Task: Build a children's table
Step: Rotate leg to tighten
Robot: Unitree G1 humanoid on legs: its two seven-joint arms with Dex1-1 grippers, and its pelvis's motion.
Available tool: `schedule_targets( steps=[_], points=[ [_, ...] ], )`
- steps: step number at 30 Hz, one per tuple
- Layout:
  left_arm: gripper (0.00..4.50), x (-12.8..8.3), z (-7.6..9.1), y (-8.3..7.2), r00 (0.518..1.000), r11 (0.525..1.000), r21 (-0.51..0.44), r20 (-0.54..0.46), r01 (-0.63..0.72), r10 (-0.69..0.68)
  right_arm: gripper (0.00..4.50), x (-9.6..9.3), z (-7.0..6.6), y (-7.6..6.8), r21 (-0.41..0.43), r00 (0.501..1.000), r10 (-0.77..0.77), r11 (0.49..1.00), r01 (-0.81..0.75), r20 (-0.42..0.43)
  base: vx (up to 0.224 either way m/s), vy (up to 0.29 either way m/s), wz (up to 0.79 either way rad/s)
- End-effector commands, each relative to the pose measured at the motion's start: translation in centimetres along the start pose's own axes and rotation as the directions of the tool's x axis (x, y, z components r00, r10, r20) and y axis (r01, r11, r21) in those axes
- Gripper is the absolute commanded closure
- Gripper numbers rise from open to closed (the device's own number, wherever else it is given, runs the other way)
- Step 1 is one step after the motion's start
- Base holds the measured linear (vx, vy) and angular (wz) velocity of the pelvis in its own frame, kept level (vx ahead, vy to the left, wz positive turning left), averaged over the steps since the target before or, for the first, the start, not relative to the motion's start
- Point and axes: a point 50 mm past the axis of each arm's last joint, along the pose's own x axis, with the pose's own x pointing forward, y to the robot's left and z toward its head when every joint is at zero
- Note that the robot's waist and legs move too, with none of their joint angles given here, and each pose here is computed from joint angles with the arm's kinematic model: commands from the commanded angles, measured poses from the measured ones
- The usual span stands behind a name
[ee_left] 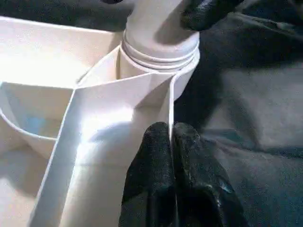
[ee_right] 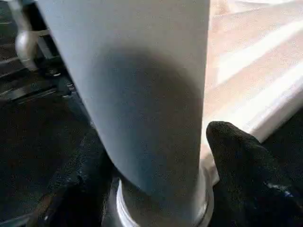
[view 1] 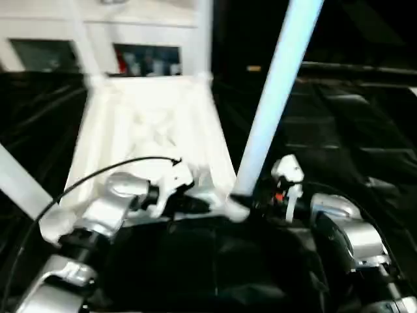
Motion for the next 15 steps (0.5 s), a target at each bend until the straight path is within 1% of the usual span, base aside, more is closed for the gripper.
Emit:
schedule_targets(
  steps=[1,3,4,5,9,12,15],
  points=[
    [4.5,0.5,-0.9,-1.2,0.992,0.992,-0.036,-0.027,0.123,-0.124,1.39,-0.9,1.6,-0.6,-0.041,1.0,-0.002,0.999,0.003,0.026,0.0,0.0,0.0],
    [4.5,0.3,-1.0,-1.2,0.993,0.992,-0.035,-0.025,0.117,-0.118,1.39,-0.9,1.5,-0.3,-0.022,0.999,0.046,0.999,-0.046,0.009,0.0,0.0,0.0],
    [4.5,0.2,-1.0,-1.1,0.994,0.994,-0.033,-0.023,0.105,-0.106,1.55,-0.8,1.3,-0.2,-0.015,0.998,0.063,0.998,-0.063,0.0,0.0,0.0,0.0],
    [4.5,0.2,-1.0,-1.1,0.995,0.994,-0.032,-0.023,0.101,-0.102,1.55,-0.7,1.2,-0.1,-0.01,0.997,0.073,0.997,-0.073,-0.005,0.0,0.0,0.0],
    [4.5,0.1,-1.1,-1.0,0.996,0.995,-0.034,-0.022,0.089,-0.09,1.91,-0.3,0.6,0.5,0.019,0.992,0.12,0.993,-0.12,-0.024,0.0,0.0,0.0],
    [4.5,0.1,-1.4,-0.9,0.997,0.997,-0.034,-0.025,0.076,-0.077,2.18,-0.1,0.3,0.7,0.03,0.992,0.124,0.992,-0.123,-0.025,0.0,0.0,0.0],
    [4.5,0.3,-1.6,-0.6,0.999,0.999,-0.03,-0.021,0.042,-0.042,2.28,0.0,0.2,0.6,0.033,0.996,0.086,0.996,-0.085,-0.022,0.0,0.0,0.0]
  ],
)
